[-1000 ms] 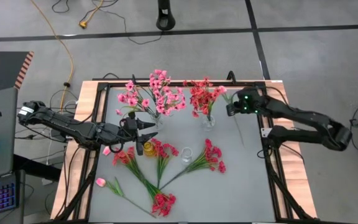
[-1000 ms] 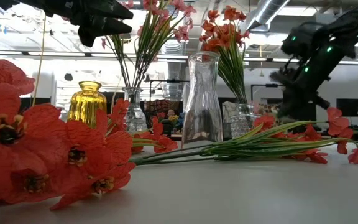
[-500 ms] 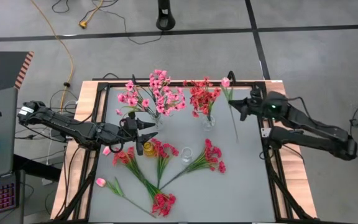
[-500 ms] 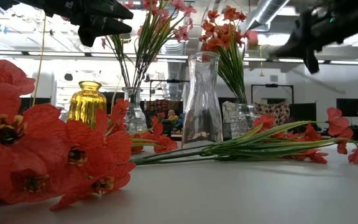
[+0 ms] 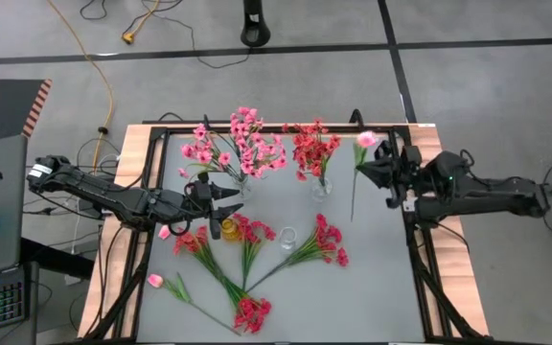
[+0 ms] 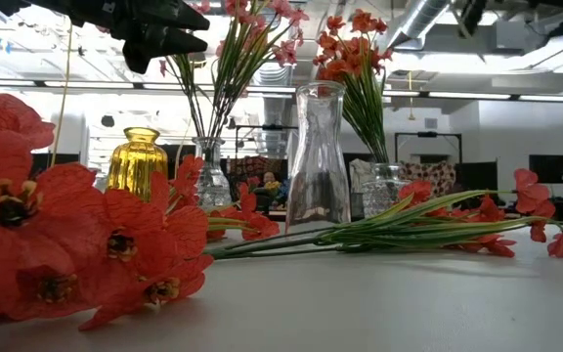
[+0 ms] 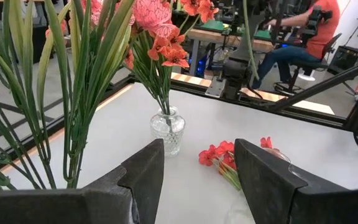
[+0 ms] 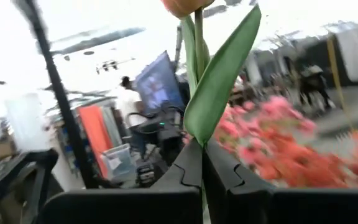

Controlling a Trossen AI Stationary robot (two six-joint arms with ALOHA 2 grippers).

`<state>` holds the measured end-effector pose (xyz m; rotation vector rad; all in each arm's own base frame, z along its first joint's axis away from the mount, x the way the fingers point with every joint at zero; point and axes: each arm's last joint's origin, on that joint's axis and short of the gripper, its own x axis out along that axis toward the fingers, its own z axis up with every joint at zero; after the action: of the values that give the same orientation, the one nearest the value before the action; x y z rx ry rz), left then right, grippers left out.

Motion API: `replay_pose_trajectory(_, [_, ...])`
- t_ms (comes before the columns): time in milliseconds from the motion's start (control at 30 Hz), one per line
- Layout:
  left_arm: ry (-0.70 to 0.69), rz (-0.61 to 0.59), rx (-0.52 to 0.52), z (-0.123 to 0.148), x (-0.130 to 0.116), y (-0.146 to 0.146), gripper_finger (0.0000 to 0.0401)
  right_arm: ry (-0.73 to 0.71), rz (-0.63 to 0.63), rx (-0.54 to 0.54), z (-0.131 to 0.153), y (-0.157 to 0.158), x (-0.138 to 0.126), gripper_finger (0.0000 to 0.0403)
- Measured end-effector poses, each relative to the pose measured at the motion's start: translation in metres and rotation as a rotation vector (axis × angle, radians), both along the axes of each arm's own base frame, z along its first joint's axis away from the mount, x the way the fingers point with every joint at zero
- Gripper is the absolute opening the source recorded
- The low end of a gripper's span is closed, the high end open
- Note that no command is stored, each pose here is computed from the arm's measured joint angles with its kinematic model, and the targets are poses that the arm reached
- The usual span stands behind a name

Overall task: Sort flowers into vase by color
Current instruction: Put the top light pink flower into the bottom transparent vase

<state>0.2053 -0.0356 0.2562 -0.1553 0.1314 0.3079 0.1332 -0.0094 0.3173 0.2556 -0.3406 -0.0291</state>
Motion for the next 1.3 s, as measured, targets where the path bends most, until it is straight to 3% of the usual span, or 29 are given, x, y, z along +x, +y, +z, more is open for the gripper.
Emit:
replay_pose_trajectory(300, [0.0, -0.003, -0.001, 0.0, 0.0, 0.0, 0.0183, -0.106, 0.046, -0.265, -0.003, 0.024, 0.043, 0.0024])
replay_pose_trajectory(467, [0.001, -0.004, -0.001, 0.0, 0.0, 0.0, 0.0183, -0.187, 0.024, -0.358, -0.01, 0.033, 0.066, 0.0024])
replay_pose_trajectory(700, [0.001, -0.004, 0.002, 0.0, 0.0, 0.0, 0.0183, -0.288, 0.011, -0.4, -0.026, 0.044, 0.091, 0.0024])
replay_pose_trajectory(967, [0.002, -0.005, 0.005, 0.0, 0.0, 0.0, 0.0183, -0.367, 0.038, -0.378, -0.043, 0.056, 0.105, 0.0024])
replay_pose_trajectory(1300, [0.002, -0.005, 0.006, 0.0, 0.0, 0.0, 0.0183, -0.309, 0.063, -0.386, -0.058, 0.064, 0.131, 0.0024])
